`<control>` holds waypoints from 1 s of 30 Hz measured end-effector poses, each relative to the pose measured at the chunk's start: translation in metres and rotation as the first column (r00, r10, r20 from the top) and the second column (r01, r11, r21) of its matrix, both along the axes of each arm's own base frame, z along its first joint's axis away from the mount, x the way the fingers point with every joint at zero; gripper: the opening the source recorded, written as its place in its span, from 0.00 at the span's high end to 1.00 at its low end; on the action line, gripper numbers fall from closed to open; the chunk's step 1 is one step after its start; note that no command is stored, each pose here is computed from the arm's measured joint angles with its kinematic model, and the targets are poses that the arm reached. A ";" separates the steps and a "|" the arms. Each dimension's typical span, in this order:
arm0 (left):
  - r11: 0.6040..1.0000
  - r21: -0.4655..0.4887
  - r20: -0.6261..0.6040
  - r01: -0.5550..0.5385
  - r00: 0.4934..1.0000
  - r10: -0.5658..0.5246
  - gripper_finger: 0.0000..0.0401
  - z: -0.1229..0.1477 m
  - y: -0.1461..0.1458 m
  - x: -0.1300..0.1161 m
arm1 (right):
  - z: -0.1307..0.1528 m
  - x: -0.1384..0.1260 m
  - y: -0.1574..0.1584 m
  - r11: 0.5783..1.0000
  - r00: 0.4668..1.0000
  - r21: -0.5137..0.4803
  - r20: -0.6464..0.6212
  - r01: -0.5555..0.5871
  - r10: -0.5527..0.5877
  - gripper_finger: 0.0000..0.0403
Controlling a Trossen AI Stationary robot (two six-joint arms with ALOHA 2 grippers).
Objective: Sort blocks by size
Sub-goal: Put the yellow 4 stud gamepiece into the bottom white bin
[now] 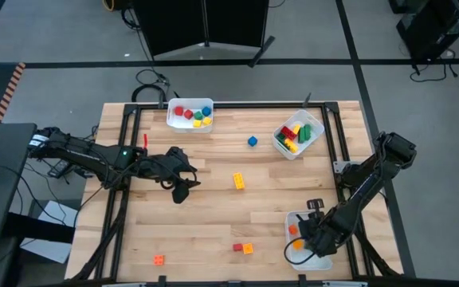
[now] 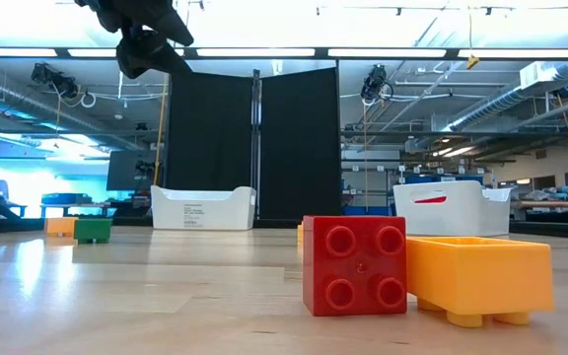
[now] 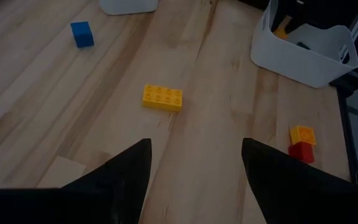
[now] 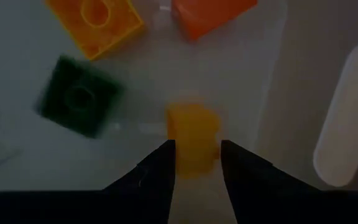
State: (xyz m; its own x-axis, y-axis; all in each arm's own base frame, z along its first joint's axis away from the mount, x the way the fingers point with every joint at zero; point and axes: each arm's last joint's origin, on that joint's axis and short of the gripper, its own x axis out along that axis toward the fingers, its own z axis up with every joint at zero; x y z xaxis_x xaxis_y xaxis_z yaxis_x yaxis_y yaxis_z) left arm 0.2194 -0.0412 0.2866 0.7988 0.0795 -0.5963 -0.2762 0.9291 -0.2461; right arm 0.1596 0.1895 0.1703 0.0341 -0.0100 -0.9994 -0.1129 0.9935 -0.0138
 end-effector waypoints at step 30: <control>1.000 0.002 0.000 0.002 1.000 -0.002 0.36 0.000 0.000 0.000 | 0.020 -0.010 -0.008 0.988 0.990 0.075 -0.062 0.134 -0.130 0.29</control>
State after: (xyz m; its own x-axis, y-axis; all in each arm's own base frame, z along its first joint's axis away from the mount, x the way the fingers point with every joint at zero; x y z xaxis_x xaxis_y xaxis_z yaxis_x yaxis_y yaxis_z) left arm 0.2194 -0.0413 0.2866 0.7991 0.0792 -0.5960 -0.2744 0.9301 -0.2442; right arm 0.1495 0.1814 0.1900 -0.0188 0.0684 -0.9975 0.0212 0.9975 0.0680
